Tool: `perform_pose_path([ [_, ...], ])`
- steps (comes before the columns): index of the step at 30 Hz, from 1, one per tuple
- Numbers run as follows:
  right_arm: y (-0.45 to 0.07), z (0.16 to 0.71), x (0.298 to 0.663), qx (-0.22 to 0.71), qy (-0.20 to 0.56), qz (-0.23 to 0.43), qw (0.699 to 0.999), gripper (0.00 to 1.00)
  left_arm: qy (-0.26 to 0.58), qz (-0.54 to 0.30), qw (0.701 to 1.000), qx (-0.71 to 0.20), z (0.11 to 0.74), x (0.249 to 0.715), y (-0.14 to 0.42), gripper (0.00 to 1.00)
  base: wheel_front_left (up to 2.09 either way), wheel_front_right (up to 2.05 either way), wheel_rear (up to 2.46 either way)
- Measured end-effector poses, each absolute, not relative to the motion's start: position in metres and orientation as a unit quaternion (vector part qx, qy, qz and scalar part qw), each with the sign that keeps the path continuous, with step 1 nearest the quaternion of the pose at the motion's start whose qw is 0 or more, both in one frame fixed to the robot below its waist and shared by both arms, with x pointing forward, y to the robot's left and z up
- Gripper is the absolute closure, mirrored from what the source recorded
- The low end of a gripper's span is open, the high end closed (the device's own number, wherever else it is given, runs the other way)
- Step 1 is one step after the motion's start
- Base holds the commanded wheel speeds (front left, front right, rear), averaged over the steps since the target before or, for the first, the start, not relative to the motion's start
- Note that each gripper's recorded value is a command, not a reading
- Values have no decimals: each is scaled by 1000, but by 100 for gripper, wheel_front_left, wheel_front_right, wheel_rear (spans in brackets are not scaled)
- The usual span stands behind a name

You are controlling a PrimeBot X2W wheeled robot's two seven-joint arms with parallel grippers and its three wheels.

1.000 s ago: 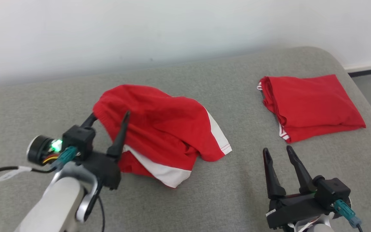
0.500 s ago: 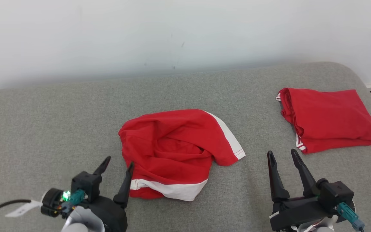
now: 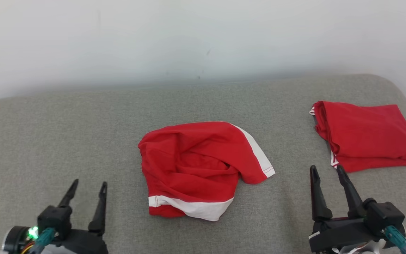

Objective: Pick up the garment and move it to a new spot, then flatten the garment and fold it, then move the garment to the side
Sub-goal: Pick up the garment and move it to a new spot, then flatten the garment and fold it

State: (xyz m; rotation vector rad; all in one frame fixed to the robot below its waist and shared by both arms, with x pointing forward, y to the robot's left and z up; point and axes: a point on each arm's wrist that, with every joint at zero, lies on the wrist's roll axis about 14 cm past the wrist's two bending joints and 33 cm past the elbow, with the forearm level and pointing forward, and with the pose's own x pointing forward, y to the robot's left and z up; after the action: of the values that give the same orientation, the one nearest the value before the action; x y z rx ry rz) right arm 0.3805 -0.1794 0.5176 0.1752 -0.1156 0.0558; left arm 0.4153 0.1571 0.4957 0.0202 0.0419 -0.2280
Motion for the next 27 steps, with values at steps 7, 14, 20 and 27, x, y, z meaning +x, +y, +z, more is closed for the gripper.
perform_pose_path([
  [7,-184,519,376,85,-61,22,994,0,0,-98,995,30,509,400,181,0,0,0,0],
  [14,-185,519,369,85,-61,20,994,0,-33,-59,997,26,529,378,202,0,0,0,0],
  [20,-187,518,366,82,-61,17,995,0,-49,-9,999,19,535,356,222,0,0,0,0],
  [27,-190,511,360,80,-51,12,995,0,-45,13,999,9,528,341,227,0,0,0,0],
])
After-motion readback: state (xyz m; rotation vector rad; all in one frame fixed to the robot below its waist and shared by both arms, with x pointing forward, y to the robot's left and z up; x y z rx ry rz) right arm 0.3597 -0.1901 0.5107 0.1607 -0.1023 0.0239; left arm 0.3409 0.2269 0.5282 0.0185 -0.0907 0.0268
